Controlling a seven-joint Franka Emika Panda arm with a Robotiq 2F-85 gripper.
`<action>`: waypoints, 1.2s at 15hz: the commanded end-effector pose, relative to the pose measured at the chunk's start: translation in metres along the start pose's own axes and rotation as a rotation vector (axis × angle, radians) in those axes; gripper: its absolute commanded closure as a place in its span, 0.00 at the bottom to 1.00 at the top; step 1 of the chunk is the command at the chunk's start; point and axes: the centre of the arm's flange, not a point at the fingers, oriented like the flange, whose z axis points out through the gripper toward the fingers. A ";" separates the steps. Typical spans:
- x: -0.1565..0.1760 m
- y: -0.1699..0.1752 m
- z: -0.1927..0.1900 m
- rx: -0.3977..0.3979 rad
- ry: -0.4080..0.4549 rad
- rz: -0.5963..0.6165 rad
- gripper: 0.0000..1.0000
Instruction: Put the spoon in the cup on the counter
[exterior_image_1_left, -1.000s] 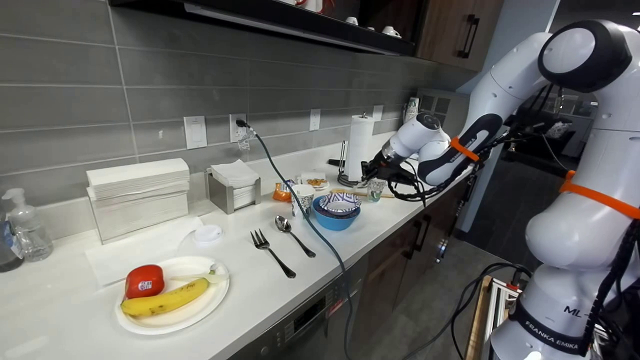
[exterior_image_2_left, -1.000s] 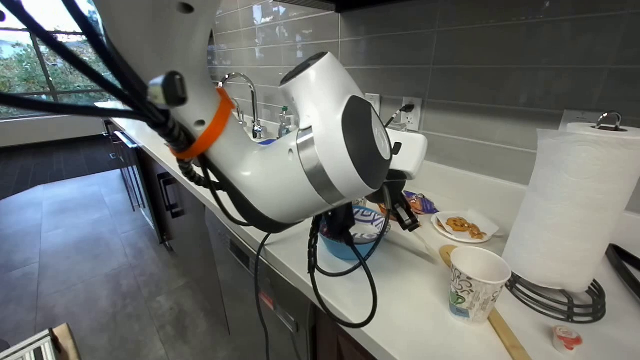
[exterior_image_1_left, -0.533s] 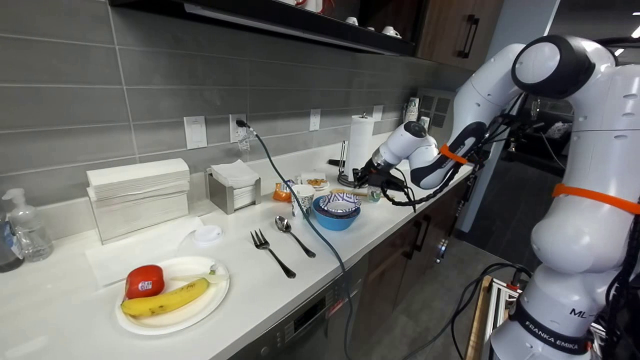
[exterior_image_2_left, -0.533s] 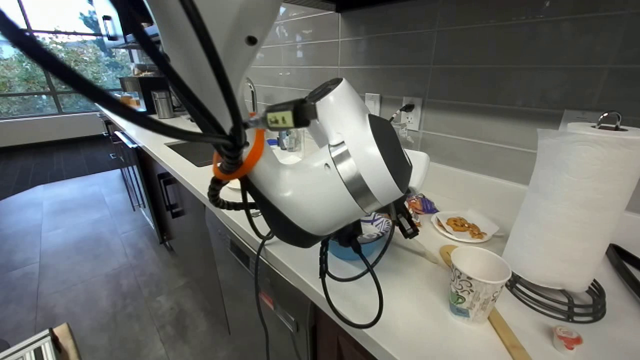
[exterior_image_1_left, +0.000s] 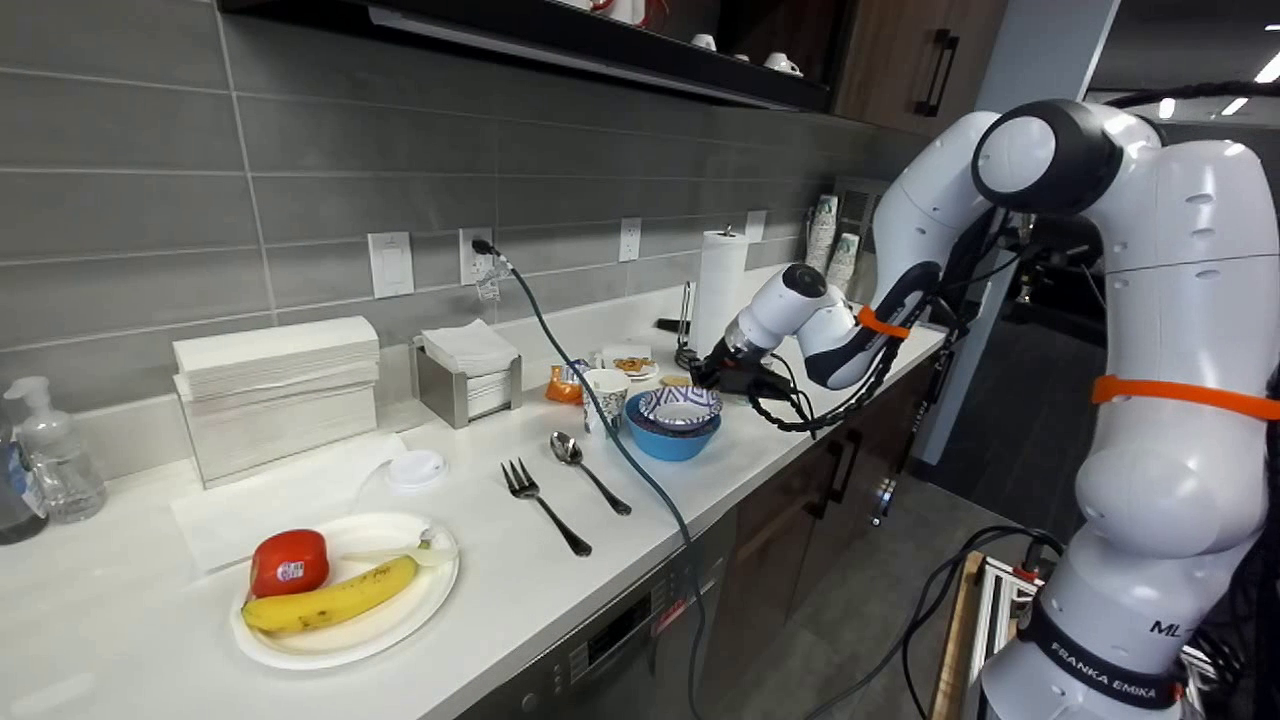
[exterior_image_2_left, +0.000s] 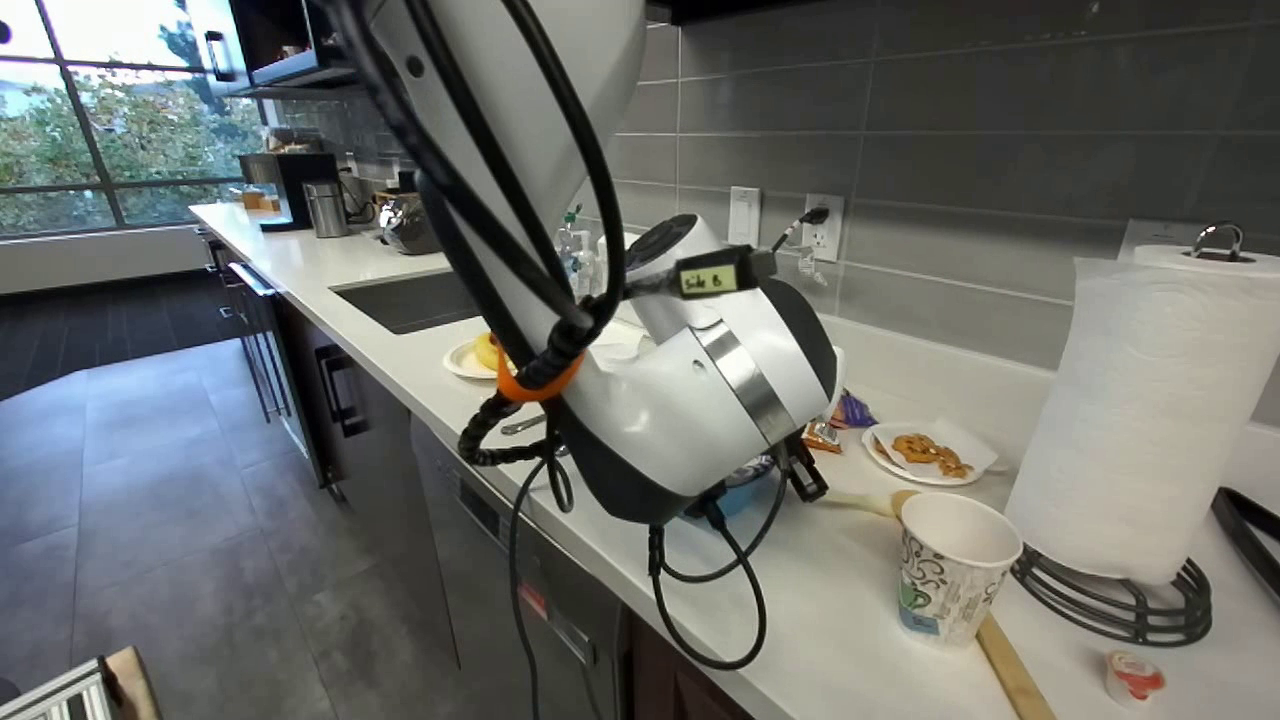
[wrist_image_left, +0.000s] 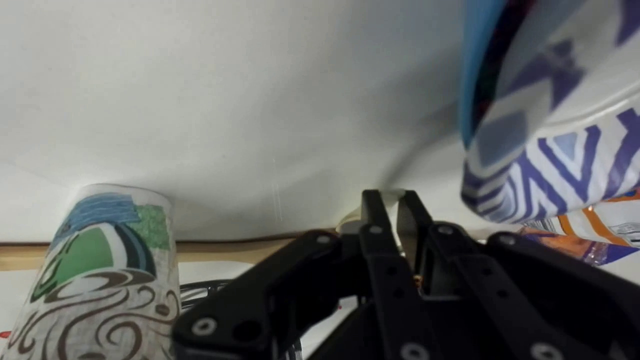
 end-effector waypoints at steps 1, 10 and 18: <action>-0.032 0.006 0.032 -0.035 0.007 -0.007 0.97; -0.013 -0.004 -0.001 -0.032 0.000 0.033 0.24; 0.031 -0.031 -0.090 0.056 0.145 0.146 0.00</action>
